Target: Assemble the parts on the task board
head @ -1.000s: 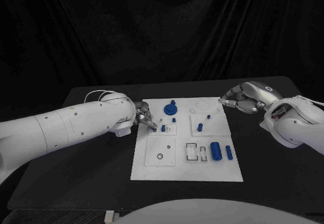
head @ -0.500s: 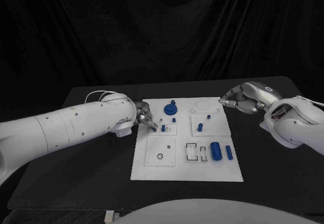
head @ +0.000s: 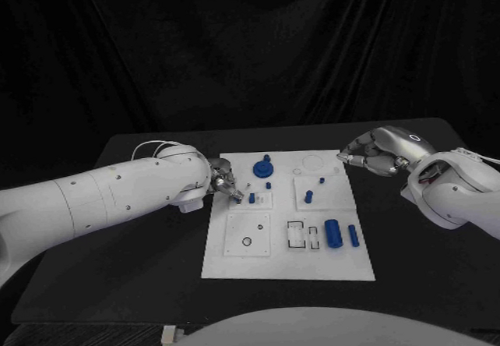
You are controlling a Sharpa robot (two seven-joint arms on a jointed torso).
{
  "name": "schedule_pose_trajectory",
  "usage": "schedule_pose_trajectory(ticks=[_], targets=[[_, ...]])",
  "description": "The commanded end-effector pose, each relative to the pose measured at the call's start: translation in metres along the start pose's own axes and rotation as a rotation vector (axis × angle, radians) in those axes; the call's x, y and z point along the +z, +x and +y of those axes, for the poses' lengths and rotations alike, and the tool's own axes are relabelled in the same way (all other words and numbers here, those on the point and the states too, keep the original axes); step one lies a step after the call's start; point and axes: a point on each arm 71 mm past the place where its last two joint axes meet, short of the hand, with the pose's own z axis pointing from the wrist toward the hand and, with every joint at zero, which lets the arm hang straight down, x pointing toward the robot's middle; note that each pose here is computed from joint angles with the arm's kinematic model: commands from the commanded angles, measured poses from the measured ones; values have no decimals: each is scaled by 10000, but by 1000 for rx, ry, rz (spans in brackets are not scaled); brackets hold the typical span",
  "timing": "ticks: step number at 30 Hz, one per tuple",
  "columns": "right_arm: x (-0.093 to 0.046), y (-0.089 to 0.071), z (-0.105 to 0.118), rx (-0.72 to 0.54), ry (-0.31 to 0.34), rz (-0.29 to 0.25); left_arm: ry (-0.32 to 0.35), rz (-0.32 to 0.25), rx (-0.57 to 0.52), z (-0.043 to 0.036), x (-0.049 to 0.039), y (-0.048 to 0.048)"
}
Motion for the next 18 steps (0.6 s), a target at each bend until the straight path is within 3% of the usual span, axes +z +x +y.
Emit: schedule_pose_trajectory(ticks=[1, 18], targets=[[-2, 12, -6, -2, 6, 5, -10, 48, 15, 4, 18, 106], [-1, 15, -11, -2, 10, 7, -6, 48, 14, 1, 9, 117]])
